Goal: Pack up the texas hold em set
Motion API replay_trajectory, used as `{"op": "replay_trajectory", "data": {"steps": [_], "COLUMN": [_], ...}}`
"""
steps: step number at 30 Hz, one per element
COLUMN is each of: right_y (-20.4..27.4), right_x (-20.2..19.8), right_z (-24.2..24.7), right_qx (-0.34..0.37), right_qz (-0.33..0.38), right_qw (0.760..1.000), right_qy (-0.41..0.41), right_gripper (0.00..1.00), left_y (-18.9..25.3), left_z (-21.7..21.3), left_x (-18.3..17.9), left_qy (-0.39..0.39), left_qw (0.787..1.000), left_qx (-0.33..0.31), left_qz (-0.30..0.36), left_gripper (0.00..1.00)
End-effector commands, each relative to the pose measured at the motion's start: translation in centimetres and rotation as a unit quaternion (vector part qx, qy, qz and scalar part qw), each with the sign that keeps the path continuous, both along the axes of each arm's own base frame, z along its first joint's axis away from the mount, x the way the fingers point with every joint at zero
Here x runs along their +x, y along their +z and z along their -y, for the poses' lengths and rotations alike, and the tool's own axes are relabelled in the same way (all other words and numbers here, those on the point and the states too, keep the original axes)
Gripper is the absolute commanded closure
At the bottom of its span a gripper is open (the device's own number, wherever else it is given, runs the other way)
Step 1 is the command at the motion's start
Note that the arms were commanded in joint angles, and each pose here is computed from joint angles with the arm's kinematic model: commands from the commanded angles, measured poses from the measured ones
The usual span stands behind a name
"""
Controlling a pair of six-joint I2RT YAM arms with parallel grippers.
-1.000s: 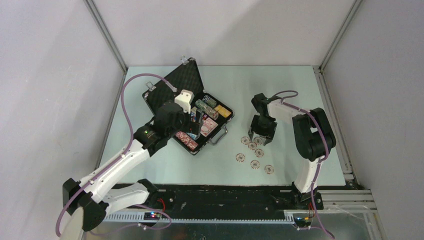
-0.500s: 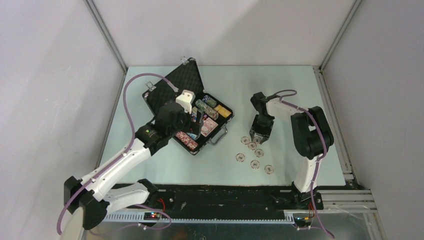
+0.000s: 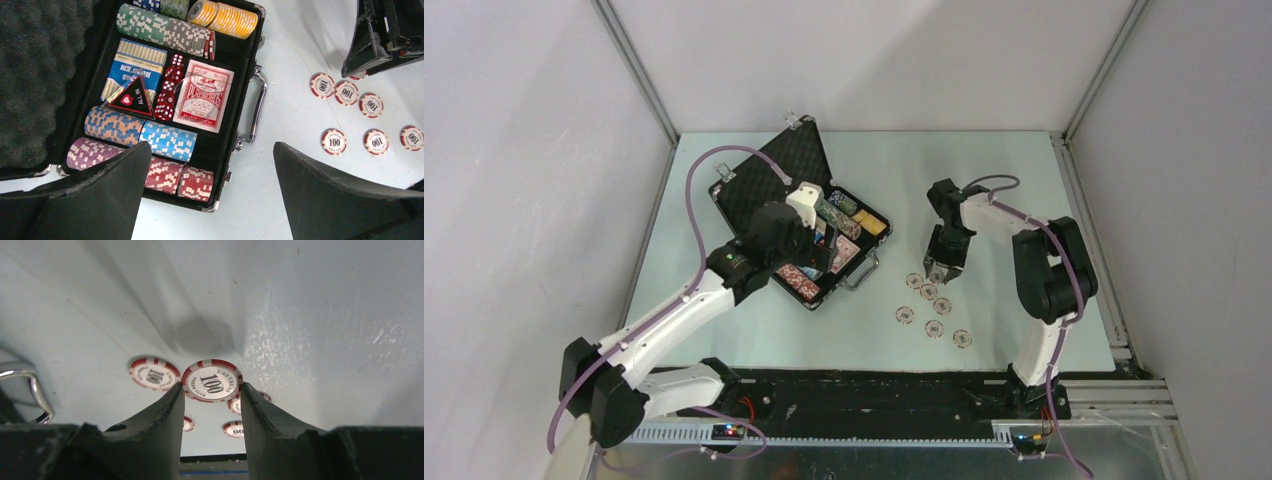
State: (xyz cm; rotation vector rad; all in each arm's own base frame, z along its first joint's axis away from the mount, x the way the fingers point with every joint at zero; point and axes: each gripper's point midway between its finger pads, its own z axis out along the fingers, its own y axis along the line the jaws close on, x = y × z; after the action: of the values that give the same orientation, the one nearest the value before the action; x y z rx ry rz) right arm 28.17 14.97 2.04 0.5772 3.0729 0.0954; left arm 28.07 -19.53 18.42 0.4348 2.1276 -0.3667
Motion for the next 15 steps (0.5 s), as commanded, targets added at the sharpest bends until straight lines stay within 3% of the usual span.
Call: {"op": "replay_trajectory", "data": {"steps": [1,15], "right_y": [3.1,1.1], "right_x": [0.5,-1.3], "right_z": [-1.2,-1.8], "right_qx": [0.031,-0.01], "right_qz": [0.031,0.018], "right_qw": [0.999,0.997], "right_qy": [0.018,0.077], "right_gripper": [0.7,0.7], "left_y": [2.0,1.5], "left_z": [1.6,2.2], "left_x": [0.8,0.4], "left_qy": [-0.014,-0.028], "left_qw": [0.999,0.998], "left_qx": [-0.04,-0.052], "left_qz": [0.018,0.008], "left_gripper": [0.0,0.0]}}
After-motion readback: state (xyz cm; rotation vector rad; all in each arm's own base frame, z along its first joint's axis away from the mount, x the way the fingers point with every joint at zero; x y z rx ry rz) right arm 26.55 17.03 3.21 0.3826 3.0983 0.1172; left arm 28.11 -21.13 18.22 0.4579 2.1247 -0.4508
